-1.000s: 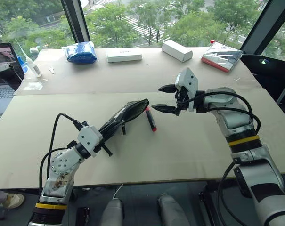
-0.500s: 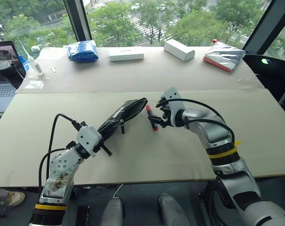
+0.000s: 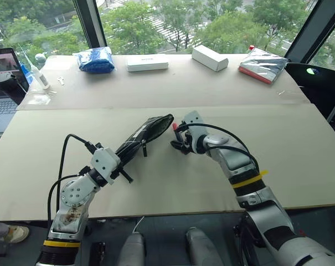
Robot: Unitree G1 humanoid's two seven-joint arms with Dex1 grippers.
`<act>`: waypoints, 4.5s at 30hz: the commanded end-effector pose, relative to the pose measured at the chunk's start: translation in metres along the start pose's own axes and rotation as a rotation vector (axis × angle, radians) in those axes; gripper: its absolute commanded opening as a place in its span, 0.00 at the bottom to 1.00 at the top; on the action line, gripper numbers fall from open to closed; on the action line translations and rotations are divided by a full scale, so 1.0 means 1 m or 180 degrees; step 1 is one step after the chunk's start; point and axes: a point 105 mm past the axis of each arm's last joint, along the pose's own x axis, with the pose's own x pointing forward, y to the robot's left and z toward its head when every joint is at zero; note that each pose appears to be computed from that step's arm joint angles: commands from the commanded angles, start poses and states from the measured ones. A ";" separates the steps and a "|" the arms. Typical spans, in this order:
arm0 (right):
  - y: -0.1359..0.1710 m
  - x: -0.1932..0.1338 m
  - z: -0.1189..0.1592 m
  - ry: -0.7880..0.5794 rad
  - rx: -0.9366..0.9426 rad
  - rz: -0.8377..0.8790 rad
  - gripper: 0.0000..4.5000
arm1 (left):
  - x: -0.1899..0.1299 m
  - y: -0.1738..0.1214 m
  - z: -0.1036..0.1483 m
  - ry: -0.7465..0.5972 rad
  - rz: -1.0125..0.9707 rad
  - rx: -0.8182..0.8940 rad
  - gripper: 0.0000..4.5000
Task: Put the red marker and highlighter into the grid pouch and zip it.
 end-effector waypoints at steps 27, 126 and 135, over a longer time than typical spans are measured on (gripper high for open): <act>-0.035 -0.087 0.076 -0.1487 -0.3132 0.0000 0.12 | 0.003 -0.001 0.009 -0.0121 -0.0101 0.0054 0.00; 0.075 -0.070 0.023 -0.0763 0.0134 0.1912 0.00 | 0.024 -0.023 0.013 -0.0317 -0.0802 -0.0034 0.00; 0.075 -0.072 0.023 -0.0773 0.0173 0.1952 0.00 | 0.022 -0.023 0.012 -0.0311 -0.0780 -0.0029 0.00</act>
